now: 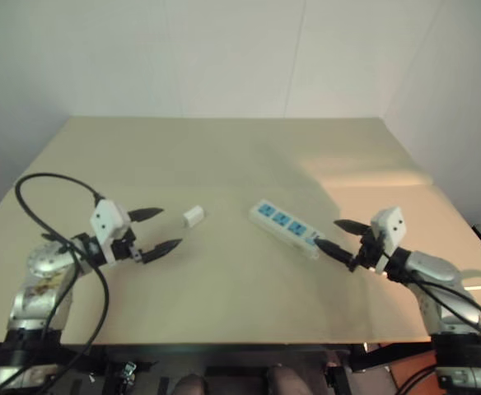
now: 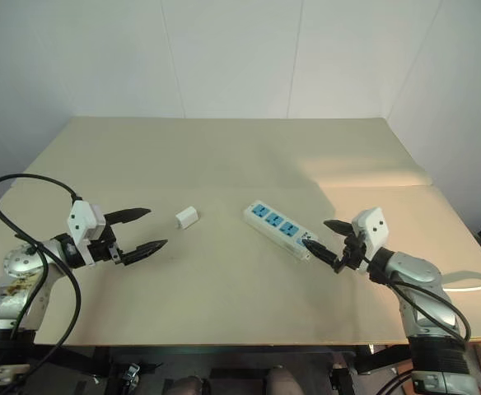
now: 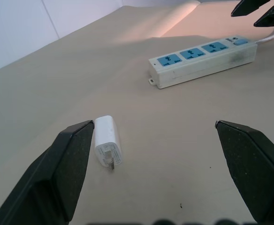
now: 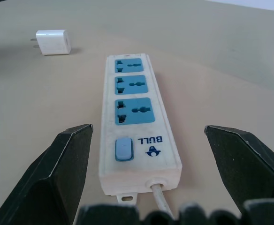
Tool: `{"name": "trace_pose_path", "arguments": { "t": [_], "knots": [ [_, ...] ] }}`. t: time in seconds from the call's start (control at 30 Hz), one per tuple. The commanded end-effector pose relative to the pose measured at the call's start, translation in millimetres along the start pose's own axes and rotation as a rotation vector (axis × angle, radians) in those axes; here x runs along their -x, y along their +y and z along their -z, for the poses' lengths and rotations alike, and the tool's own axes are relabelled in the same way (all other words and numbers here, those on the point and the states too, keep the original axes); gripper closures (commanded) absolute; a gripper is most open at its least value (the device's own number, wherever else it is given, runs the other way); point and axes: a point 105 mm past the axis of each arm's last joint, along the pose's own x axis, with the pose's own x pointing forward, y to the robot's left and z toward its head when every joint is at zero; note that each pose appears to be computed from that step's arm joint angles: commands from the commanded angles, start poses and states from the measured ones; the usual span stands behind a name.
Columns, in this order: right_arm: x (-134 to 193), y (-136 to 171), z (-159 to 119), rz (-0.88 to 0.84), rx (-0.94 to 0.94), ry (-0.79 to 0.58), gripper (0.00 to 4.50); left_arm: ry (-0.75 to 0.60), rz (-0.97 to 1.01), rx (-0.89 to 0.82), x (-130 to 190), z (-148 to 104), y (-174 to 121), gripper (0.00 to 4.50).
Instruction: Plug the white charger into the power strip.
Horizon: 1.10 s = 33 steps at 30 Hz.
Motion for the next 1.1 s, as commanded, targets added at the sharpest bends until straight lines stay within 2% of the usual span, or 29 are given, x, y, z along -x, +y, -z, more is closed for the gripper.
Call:
{"name": "trace_pose_path", "arguments": {
  "t": [0.03,0.47,0.97,1.07,1.1],
  "knots": [
    [-6.6,4.5,-7.3,-0.026,0.046,-0.031,0.03,-0.04,0.016,-0.04,-3.7,-13.8,-1.1,0.0],
    [-21.8,-2.7,18.3,0.001,0.058,0.041,0.03,-0.031,-0.001,-0.041,-1.3,-8.6,-7.2,0.0],
    [-28.9,-4.5,21.5,-0.004,0.012,0.023,0.03,-0.03,-0.003,-0.039,-0.4,-8.0,-8.8,0.0],
    [-30.5,-7.2,20.2,0.002,-0.019,0.004,0.59,-0.029,-0.005,-0.04,-0.4,-7.7,-8.3,0.0],
    [-30.6,-7.6,20.4,0.004,-0.013,0.007,0.91,-0.029,-0.007,-0.04,-0.3,-7.6,-8.1,0.0]
  ]
}}
